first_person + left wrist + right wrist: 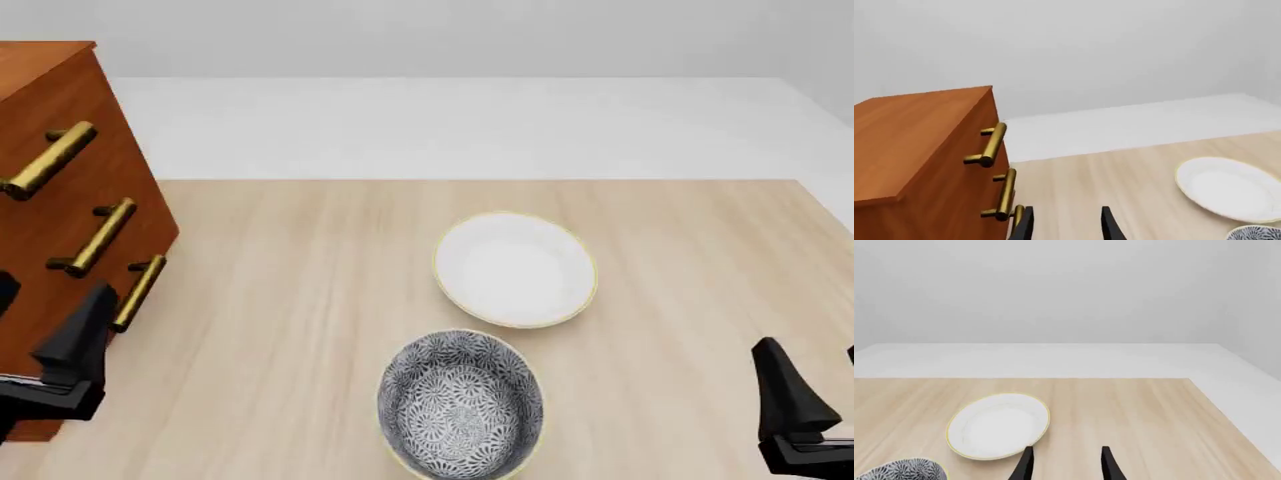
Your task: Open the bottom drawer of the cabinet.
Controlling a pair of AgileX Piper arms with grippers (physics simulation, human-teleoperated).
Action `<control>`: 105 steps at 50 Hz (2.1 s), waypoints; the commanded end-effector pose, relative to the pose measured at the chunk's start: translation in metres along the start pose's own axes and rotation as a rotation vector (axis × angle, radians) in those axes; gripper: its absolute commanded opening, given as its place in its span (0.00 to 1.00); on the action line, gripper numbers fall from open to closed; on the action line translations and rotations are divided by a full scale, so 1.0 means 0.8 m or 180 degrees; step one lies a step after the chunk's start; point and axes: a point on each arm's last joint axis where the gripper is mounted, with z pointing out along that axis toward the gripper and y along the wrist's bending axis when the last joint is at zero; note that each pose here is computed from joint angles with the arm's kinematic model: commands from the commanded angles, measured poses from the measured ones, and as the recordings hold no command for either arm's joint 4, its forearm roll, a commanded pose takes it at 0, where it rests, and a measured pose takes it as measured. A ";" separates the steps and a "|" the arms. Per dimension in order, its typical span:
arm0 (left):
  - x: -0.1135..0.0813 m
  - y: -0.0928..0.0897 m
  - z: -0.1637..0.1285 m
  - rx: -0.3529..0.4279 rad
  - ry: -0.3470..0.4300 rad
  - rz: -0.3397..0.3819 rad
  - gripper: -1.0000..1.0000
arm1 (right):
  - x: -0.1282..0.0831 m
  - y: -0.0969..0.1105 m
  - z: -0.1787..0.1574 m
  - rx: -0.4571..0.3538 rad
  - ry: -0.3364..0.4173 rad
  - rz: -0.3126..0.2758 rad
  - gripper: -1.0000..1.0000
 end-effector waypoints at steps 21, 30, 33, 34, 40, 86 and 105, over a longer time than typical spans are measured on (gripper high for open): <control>-0.030 -0.011 0.111 0.0399 0.0629 0.1230 1.00 | 0.000 0.000 0.000 0.0000 0.0000 -0.0001 1.00; -0.011 0.000 0.122 0.0366 0.0972 0.1630 1.00 | 0.000 0.000 0.000 0.0000 -0.0001 -0.0001 1.00; -0.004 -0.002 0.118 0.0427 0.0972 0.1858 1.00 | 0.000 0.000 0.000 -0.0001 -0.0001 -0.0001 1.00; -0.001 -0.002 0.120 0.0437 0.1012 0.1864 1.00 | 0.000 0.000 0.000 -0.0001 -0.0001 -0.0001 1.00; 0.019 -0.007 0.121 0.0593 0.1135 0.2122 1.00 | 0.000 0.000 0.000 -0.0001 0.0000 -0.0001 1.00; 0.119 0.001 0.126 0.1019 0.1569 0.3532 1.00 | 0.000 0.000 0.000 0.0000 -0.0001 0.0000 1.00; 0.152 0.011 0.126 0.1020 0.1634 0.3936 1.00 | 0.000 0.000 0.000 -0.0001 -0.0001 -0.0001 1.00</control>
